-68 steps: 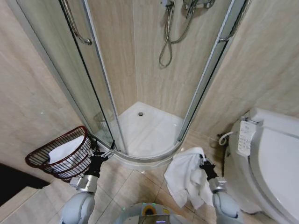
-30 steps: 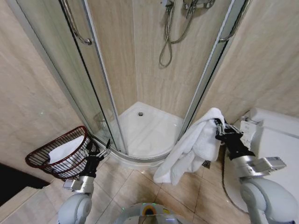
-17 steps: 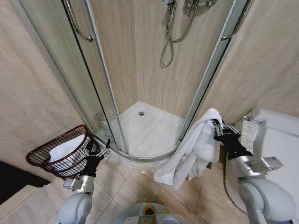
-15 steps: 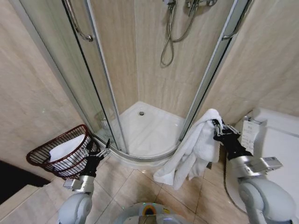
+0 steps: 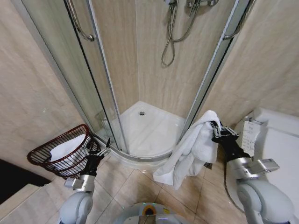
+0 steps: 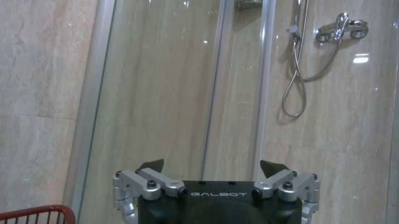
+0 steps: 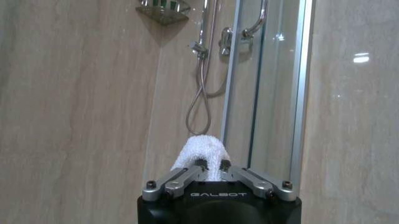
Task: Discard the used towel into the hamper.
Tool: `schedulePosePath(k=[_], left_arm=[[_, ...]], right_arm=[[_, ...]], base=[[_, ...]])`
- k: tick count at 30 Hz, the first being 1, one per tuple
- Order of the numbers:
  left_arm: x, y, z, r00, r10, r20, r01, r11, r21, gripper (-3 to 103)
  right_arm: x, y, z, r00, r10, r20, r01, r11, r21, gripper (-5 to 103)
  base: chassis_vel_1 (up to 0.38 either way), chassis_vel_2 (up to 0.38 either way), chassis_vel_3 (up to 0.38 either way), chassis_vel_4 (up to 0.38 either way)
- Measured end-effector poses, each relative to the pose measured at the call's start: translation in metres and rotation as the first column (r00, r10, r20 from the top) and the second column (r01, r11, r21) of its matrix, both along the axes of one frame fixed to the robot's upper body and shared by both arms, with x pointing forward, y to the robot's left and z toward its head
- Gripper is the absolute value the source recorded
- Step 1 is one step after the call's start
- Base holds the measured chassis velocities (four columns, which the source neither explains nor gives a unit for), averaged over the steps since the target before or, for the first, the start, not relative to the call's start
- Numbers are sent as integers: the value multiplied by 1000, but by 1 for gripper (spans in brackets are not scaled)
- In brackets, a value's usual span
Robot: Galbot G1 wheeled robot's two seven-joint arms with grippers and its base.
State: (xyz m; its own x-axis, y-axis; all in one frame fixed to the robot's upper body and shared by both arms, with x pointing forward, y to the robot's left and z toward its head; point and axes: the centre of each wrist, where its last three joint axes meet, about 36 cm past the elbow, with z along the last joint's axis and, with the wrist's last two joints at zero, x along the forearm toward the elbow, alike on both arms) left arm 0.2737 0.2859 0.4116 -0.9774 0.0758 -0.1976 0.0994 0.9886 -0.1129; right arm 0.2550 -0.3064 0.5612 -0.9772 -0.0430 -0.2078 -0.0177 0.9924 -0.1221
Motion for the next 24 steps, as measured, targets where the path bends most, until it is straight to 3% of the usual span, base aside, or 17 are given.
schedulePosePath(k=[24], left_arm=[[-2, -1, 1, 1000, 2, -1, -2, 1000, -3, 100]], right_arm=[[-3, 1, -4, 1000, 9, -6, -9, 1000, 2, 5]], base=[[114, -112, -112, 109]])
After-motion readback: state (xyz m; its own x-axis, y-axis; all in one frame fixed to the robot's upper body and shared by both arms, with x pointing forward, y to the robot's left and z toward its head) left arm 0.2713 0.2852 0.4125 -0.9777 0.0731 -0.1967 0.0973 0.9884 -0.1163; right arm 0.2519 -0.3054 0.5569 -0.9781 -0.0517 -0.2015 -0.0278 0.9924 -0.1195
